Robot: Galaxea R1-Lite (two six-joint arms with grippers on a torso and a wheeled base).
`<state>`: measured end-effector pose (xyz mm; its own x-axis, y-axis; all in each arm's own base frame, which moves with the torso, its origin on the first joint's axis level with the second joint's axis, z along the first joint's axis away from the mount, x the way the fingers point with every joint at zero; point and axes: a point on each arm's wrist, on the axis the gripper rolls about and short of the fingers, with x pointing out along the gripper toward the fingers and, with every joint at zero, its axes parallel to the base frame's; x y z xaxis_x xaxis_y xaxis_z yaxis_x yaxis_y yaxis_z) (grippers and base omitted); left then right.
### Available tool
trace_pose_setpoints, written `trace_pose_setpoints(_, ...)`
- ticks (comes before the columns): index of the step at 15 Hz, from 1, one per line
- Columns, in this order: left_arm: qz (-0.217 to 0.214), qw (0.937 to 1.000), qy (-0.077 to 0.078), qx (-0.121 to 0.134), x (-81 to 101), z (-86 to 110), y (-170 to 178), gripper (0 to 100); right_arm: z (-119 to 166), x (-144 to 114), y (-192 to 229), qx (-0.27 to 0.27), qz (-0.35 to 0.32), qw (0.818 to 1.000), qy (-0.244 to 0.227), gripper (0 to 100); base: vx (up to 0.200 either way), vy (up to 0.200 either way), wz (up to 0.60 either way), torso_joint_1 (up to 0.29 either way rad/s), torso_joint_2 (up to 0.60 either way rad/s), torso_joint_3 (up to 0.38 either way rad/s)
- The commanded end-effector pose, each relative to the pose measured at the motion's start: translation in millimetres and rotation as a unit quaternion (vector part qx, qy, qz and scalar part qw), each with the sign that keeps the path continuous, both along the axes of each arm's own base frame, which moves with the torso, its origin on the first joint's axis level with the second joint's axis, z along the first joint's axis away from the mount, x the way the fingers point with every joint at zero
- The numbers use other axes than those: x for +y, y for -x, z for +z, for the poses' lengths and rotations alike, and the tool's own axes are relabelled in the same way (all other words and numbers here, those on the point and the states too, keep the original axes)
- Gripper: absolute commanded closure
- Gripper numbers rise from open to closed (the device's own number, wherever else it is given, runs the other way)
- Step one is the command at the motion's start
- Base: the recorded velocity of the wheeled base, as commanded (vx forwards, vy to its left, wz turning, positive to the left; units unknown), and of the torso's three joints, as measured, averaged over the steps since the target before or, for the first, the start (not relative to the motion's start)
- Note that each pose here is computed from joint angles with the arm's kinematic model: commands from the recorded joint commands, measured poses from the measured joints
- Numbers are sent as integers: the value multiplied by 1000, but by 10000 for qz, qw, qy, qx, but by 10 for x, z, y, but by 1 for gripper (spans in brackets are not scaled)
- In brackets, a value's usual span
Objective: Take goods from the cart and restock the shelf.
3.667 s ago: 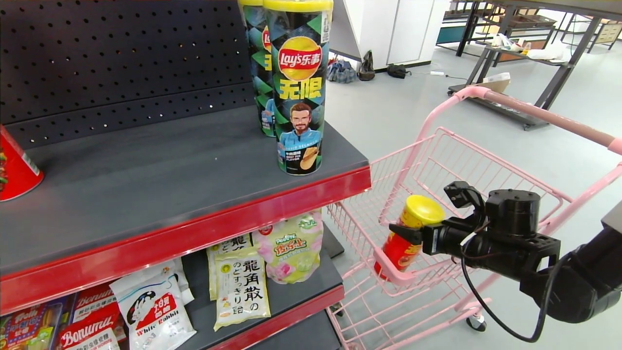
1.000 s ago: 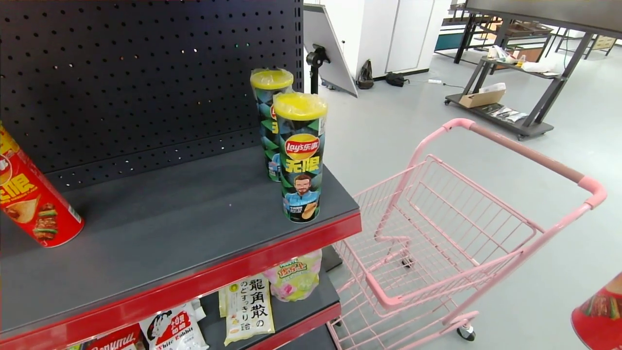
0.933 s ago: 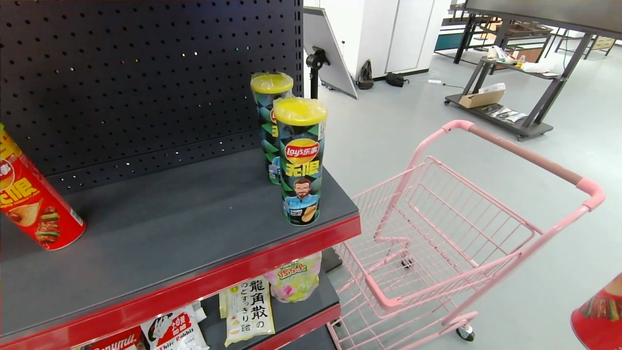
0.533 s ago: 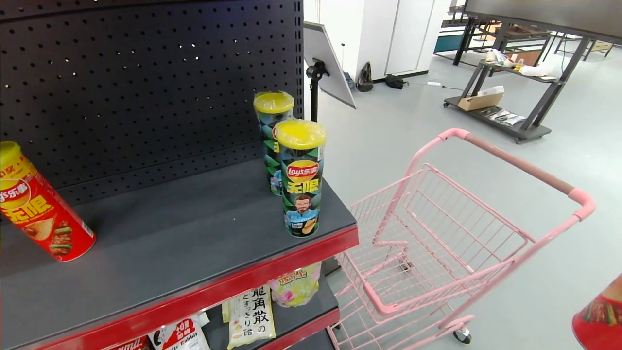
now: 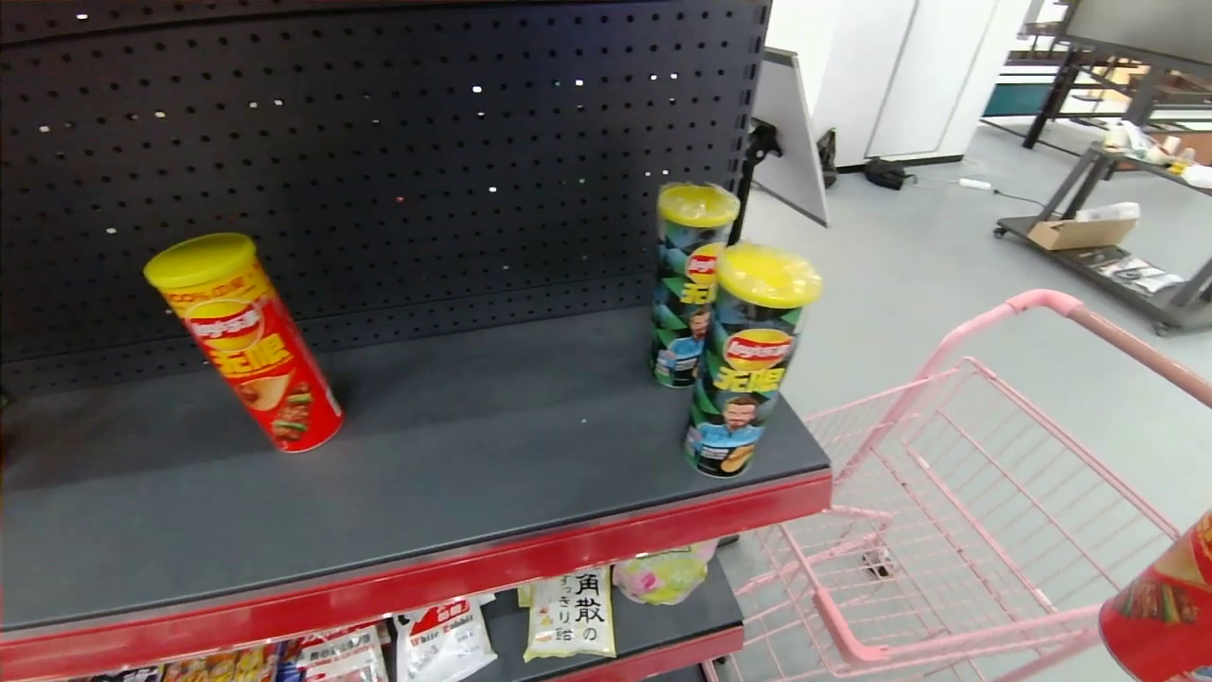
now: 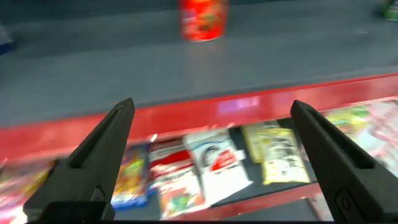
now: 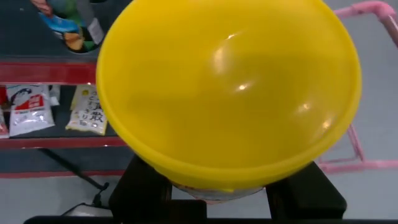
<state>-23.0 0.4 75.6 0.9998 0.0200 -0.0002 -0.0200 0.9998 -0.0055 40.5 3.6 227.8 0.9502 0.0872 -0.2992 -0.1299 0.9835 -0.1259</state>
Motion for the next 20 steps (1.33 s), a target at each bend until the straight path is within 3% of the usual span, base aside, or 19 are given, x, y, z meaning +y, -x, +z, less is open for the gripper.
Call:
trace_pose_setpoints(1, 0, 10000, 3, 7, 0, 0, -1, 0, -13, 0, -1, 23, 3, 10000, 1, 100, 0, 0, 600, 7, -2, 2)
trace_pose_setpoints(4, 0, 10000, 3, 7, 0, 0, -1, 0, -56, -2, 49, -15, 41, 10000, -7, 100, 0, 0, 600, 2, 5, 1)
trace_pose_setpoints(9, 0, 10000, 3, 7, 0, 0, -1, 0, -266, -16, 397, -475, 475, 9976, -172, 100, 0, 0, 0, 0, 0, 0)
trace_pose_setpoints(20, 0, 10000, 3, 7, 0, 0, -1, 0, -450, -17, 487, -605, 667, 9956, -240, 100, 0, 200, 0, 1, 2, 3)
